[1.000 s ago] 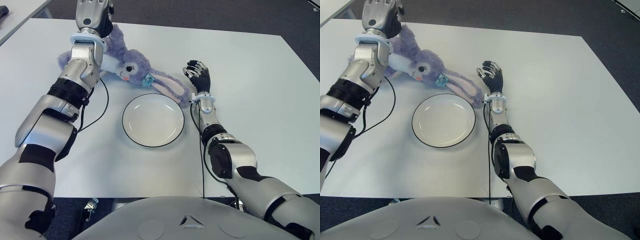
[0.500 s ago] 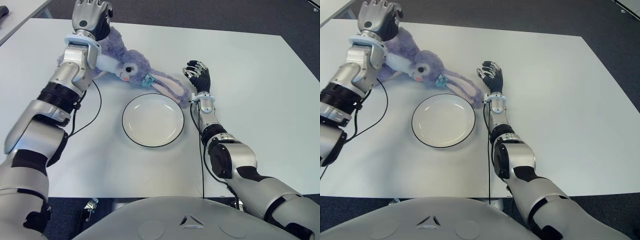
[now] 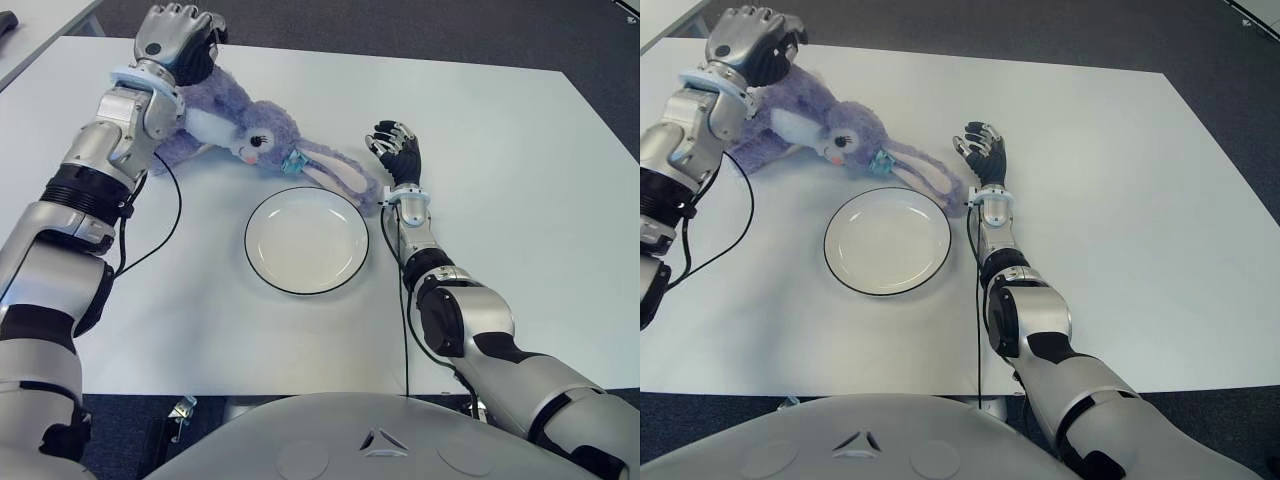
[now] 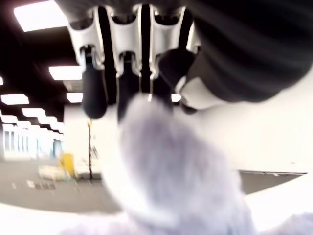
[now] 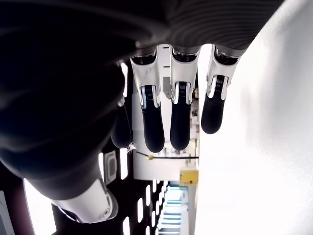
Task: Put the doll into the plate.
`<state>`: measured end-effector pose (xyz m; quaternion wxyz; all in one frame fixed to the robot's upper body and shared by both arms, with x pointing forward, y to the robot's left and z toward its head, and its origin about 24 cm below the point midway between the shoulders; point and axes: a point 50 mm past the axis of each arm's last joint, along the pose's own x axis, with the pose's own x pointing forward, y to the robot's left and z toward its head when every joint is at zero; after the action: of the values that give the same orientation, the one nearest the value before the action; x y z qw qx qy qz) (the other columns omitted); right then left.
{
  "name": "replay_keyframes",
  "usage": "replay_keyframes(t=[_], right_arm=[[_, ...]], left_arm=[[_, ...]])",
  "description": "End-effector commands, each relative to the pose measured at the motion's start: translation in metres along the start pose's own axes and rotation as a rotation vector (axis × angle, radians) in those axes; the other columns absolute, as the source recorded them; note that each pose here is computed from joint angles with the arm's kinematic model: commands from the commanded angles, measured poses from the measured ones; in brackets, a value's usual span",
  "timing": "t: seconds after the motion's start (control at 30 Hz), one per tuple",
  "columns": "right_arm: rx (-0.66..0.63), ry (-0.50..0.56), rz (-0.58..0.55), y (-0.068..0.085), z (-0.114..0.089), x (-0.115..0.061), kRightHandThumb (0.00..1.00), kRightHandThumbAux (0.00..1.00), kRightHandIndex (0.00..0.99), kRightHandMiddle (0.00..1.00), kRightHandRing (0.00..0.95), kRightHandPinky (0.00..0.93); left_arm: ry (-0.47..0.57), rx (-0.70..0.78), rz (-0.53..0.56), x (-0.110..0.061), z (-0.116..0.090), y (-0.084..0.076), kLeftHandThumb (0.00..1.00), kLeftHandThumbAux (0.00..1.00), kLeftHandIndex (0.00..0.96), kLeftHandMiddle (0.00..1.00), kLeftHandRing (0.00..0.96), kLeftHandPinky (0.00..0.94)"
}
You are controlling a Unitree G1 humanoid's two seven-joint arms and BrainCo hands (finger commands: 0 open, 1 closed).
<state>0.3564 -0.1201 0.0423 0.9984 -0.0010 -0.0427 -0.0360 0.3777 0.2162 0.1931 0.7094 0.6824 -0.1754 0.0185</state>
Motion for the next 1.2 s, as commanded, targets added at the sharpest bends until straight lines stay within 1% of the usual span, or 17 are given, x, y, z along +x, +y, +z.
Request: replay_keyframes(t=[0.03,0.1,0.17,0.2,0.23,0.27,0.37,0.43,0.73,0.77,0.93,1.2], right_arm=[[-0.033,0.413,-0.016,-0.012,-0.095,-0.078,0.329,0.808,0.284,0.296,0.267,0.258],[-0.032,0.414,-0.017,-0.012,-0.095,-0.078,0.331,0.808,0.283,0.296,0.268,0.262],[-0.030,0.414,-0.018,-0.012,-0.095,-0.078,0.331,0.810,0.282,0.295,0.270,0.268],[-0.030,0.415,-0.019,-0.012,-0.095,-0.078,0.330,0.811,0.282,0.294,0.271,0.269],[-0.030,0.415,-0.019,-0.012,-0.095,-0.078,0.330,0.815,0.280,0.293,0.270,0.260],[-0.030,0.415,-0.019,-0.013,-0.095,-0.078,0.329,0.816,0.280,0.293,0.270,0.259],[-0.032,0.414,-0.020,-0.013,-0.095,-0.078,0.329,0.819,0.281,0.294,0.268,0.249],[-0.032,0.412,-0.020,-0.013,-0.095,-0.078,0.332,0.822,0.285,0.294,0.267,0.245],[-0.029,0.413,-0.018,-0.014,-0.095,-0.078,0.343,0.819,0.282,0.297,0.265,0.240],[-0.029,0.413,-0.018,-0.014,-0.095,-0.078,0.343,0.816,0.285,0.301,0.266,0.238],[-0.021,0.413,-0.020,-0.015,-0.095,-0.078,0.363,0.809,0.288,0.304,0.266,0.242],[-0.025,0.407,-0.024,-0.015,-0.094,-0.078,0.385,0.813,0.286,0.307,0.277,0.265]], left_arm=[[0.021,-0.050,-0.165,-0.014,-0.011,-0.021,0.573,0.464,0.208,0.306,0.279,0.241],[0.025,-0.056,-0.176,-0.015,-0.011,-0.022,0.557,0.452,0.188,0.288,0.266,0.228],[0.035,-0.061,-0.195,-0.018,-0.013,-0.026,0.529,0.435,0.173,0.258,0.238,0.193],[0.045,-0.061,-0.207,-0.020,-0.014,-0.030,0.521,0.432,0.170,0.251,0.231,0.185],[0.051,-0.061,-0.214,-0.021,-0.016,-0.033,0.500,0.418,0.160,0.222,0.202,0.146],[0.058,-0.060,-0.221,-0.022,-0.017,-0.037,0.496,0.415,0.158,0.217,0.198,0.139],[0.071,-0.059,-0.231,-0.023,-0.019,-0.041,0.472,0.389,0.144,0.175,0.157,0.100],[0.073,-0.062,-0.231,-0.022,-0.019,-0.040,0.462,0.371,0.136,0.154,0.136,0.089],[0.079,-0.069,-0.247,-0.024,-0.021,-0.046,0.429,0.325,0.108,0.098,0.085,0.056],[0.077,-0.071,-0.250,-0.024,-0.021,-0.047,0.414,0.311,0.099,0.087,0.074,0.050],[0.065,-0.086,-0.267,-0.025,-0.021,-0.051,0.373,0.284,0.076,0.068,0.057,0.043],[0.049,-0.098,-0.307,-0.027,-0.021,-0.058,0.342,0.261,0.046,0.044,0.041,0.034]])
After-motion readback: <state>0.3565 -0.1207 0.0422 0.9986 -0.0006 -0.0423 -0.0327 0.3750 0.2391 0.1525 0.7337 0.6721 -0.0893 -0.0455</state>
